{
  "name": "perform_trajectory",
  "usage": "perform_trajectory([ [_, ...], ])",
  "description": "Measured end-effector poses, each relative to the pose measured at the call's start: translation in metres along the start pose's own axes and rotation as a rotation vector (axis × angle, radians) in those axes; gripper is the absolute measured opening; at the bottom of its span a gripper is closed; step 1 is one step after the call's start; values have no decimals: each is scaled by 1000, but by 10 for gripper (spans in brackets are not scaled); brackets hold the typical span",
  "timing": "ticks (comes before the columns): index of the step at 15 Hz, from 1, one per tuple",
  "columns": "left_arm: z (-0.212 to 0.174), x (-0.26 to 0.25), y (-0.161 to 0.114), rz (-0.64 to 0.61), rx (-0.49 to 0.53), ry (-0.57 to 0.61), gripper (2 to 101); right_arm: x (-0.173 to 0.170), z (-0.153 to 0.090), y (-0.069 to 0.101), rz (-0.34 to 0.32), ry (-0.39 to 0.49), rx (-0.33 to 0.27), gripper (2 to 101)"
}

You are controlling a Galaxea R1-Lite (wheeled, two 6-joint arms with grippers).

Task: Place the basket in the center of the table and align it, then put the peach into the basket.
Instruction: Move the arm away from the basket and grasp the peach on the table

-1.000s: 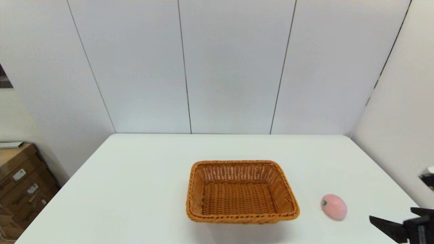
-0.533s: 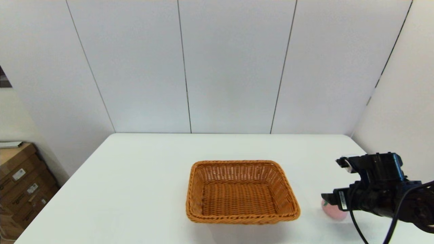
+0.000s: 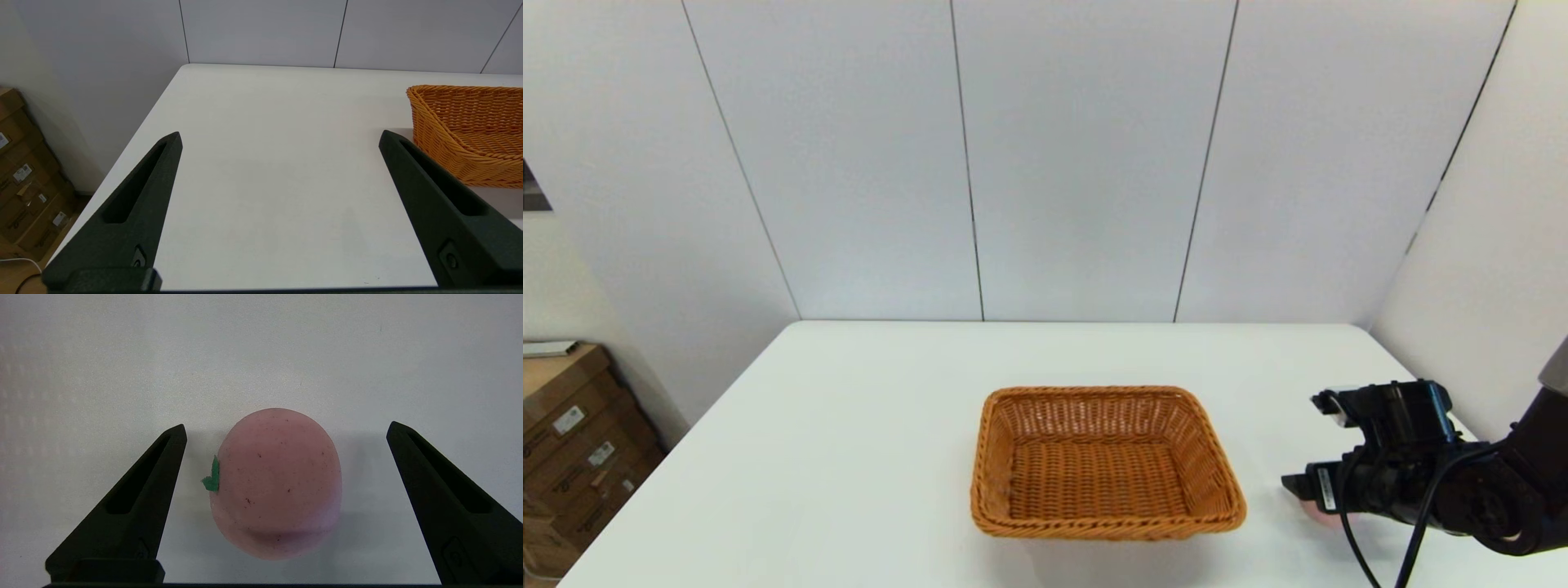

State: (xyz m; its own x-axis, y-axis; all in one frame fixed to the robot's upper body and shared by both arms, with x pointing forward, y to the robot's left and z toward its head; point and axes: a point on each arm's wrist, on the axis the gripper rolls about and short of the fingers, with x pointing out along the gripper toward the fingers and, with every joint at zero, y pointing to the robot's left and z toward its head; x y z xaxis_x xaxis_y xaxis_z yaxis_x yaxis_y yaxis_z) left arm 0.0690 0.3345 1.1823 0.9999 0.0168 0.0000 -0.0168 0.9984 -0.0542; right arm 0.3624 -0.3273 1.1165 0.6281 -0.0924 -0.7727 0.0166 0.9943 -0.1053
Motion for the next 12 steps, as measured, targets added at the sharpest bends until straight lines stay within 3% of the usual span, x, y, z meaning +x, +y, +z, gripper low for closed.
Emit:
perform_trajectory([
  [3,0,0,0,0,-1,0,978,-5,1,-1,-4,-5,-1,971],
  [7,0,0,0,0,-2,-1,978,-11,-2,-2,0,8,0,617],
  [10,0,0,0,0,-2,-1,978,-12,-4,-2,1,12,2,440],
  [11,0,0,0,1,-5,-1,978,-13,-5,-2,1,13,3,279],
  [12,0,0,0,1,-10,-1,978,-14,-6,-2,1,13,3,53],
])
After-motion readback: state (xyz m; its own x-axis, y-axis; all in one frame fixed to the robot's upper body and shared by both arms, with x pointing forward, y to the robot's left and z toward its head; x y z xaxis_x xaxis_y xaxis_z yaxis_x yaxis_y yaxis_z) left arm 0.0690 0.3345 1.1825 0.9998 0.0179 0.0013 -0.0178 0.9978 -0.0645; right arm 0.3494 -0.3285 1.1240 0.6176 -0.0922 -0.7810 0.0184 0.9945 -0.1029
